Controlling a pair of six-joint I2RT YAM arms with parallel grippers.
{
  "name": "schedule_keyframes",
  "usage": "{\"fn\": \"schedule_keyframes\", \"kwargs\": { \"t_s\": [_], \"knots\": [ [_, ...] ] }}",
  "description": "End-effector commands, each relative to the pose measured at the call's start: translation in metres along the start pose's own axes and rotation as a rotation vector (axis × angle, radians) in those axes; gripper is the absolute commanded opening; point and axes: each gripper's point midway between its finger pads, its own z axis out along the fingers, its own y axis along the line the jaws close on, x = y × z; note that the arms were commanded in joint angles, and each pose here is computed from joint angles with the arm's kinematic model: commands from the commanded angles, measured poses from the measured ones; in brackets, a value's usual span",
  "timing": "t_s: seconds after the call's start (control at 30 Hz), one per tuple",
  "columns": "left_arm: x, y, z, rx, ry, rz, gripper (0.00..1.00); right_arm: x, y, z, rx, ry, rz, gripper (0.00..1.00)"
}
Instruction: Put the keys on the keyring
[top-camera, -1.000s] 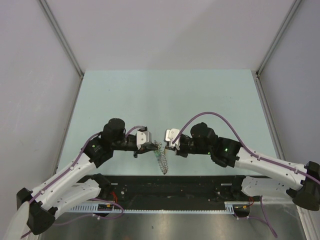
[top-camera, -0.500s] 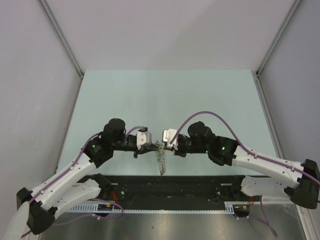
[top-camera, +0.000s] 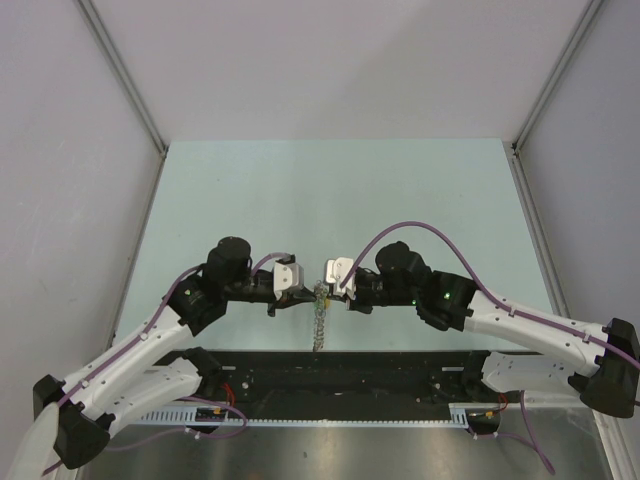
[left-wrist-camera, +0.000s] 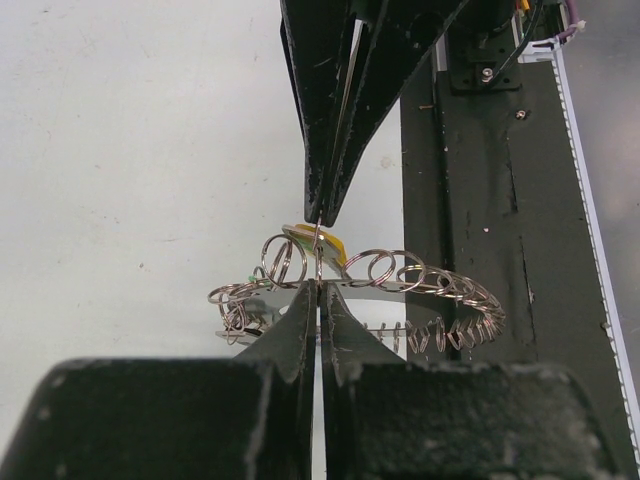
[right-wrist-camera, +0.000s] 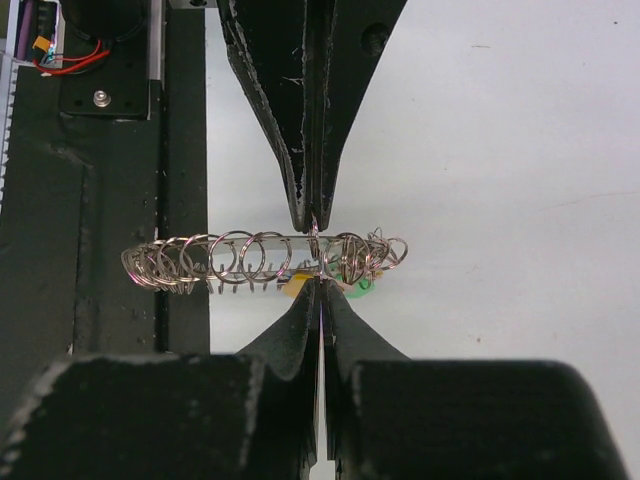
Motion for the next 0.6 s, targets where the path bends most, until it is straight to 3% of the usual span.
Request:
{"fn": "schedule_keyframes", "kwargs": {
  "t_s": [0.0, 0.57],
  "knots": [
    [-0.0181, -0.001, -0.0001, 0.017, -0.061, 0.062, 0.0, -0.0204, -0.0127, -0.0078, 0.046, -0.034, -0.023, 0.0],
    [-0.0172, -0.0021, 0.0013, 0.03, -0.058, 0.056, 0.0, -0.0237, -0.0068, -0.0088, 0.015, -0.051, -0.032, 0.0]
  ]
}}
